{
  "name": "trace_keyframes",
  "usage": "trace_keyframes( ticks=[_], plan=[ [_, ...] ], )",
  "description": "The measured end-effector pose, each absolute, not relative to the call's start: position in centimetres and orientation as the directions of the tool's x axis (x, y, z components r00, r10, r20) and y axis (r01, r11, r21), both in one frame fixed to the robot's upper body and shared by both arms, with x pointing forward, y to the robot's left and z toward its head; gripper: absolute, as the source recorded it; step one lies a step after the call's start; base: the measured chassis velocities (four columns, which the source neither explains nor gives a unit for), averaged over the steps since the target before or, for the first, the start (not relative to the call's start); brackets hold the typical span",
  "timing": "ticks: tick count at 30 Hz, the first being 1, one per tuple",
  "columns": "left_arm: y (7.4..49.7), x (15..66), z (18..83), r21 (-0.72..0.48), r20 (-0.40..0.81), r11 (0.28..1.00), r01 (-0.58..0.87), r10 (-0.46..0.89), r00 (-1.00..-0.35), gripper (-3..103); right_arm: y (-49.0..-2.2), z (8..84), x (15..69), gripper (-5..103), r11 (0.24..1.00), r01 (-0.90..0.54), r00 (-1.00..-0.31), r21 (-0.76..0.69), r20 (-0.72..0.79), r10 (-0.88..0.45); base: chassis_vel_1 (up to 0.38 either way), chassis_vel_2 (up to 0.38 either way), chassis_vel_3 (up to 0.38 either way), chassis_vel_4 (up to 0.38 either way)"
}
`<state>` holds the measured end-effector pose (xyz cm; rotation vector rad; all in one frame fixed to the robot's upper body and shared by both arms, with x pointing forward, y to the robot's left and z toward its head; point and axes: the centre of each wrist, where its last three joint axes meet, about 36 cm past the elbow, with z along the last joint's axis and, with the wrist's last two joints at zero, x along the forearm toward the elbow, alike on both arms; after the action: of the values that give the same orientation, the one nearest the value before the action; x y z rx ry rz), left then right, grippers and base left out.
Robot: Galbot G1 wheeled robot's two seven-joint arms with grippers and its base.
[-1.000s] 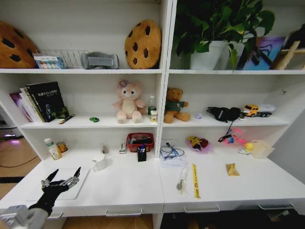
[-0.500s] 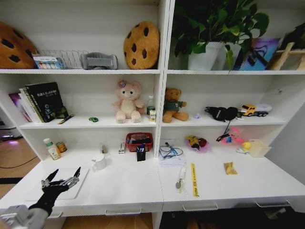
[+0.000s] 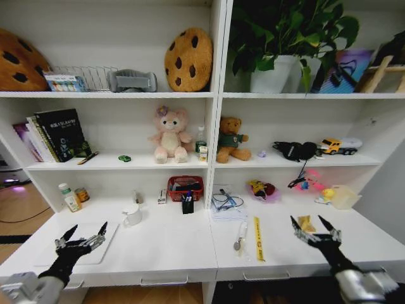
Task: Organize the objects on the table.
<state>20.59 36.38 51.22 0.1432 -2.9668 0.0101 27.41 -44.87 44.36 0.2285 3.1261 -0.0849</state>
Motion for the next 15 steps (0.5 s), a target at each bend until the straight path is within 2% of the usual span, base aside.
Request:
trace_keyframes(
  ticks=[4,15],
  plan=[
    [36.4,20.6,51.2,0.001,0.171,0.995,-0.096,-0.095,-0.981,100,-45.8,43.3,30.4,100,0.987,0.160,-0.987,-0.027,0.028,0.161,0.000,0.000,0.000,0.000],
    [36.4,20.6,51.2,0.001,0.171,0.995,-0.096,-0.095,-0.981,100,-45.5,41.6,32.1,100,0.990,0.141,-0.987,0.012,0.079,0.139,-0.009,-0.011,0.007,0.006]
  ],
)
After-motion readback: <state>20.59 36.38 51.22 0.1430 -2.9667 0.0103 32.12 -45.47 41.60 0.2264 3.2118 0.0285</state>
